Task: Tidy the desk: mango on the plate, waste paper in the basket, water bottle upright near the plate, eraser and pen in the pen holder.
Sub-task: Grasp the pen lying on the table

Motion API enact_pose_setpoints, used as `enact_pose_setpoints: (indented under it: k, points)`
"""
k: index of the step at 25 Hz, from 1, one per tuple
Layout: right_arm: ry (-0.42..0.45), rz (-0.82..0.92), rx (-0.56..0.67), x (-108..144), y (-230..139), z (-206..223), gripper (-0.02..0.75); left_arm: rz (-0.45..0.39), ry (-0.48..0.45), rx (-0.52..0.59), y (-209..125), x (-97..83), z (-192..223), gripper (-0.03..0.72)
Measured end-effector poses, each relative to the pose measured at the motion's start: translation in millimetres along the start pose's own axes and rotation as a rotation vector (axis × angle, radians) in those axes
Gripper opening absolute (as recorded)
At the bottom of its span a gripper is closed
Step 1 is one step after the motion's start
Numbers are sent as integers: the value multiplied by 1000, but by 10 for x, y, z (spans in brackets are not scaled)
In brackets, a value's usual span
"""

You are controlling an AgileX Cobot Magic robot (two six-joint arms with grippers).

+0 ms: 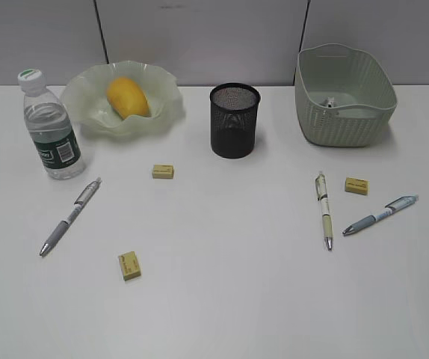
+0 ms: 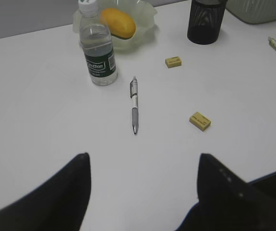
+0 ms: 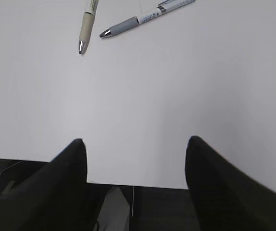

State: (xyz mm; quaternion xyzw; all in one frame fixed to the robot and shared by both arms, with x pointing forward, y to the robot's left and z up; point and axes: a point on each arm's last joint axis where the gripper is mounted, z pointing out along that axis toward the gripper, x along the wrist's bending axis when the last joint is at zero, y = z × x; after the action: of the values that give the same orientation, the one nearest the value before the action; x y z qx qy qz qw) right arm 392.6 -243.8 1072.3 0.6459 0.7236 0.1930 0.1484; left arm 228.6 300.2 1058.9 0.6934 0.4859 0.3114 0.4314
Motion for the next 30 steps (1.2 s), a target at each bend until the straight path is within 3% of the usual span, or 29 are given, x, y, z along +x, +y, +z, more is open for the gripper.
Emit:
enact_pose_setpoints:
  k: [9,14,22,30]
  points:
    - [-66,77,199,248,700,711,463,0,0,0,0,0,0,523]
    - [-76,204,240,184,943,1066,458,0,0,0,0,0,0,523]
    - [-95,564,287,-151,1013,1513,457,0,0,-1,1,0,0,523]
    - [-122,697,340,-181,959,1923,428,0,0,-1,1,0,0,523]
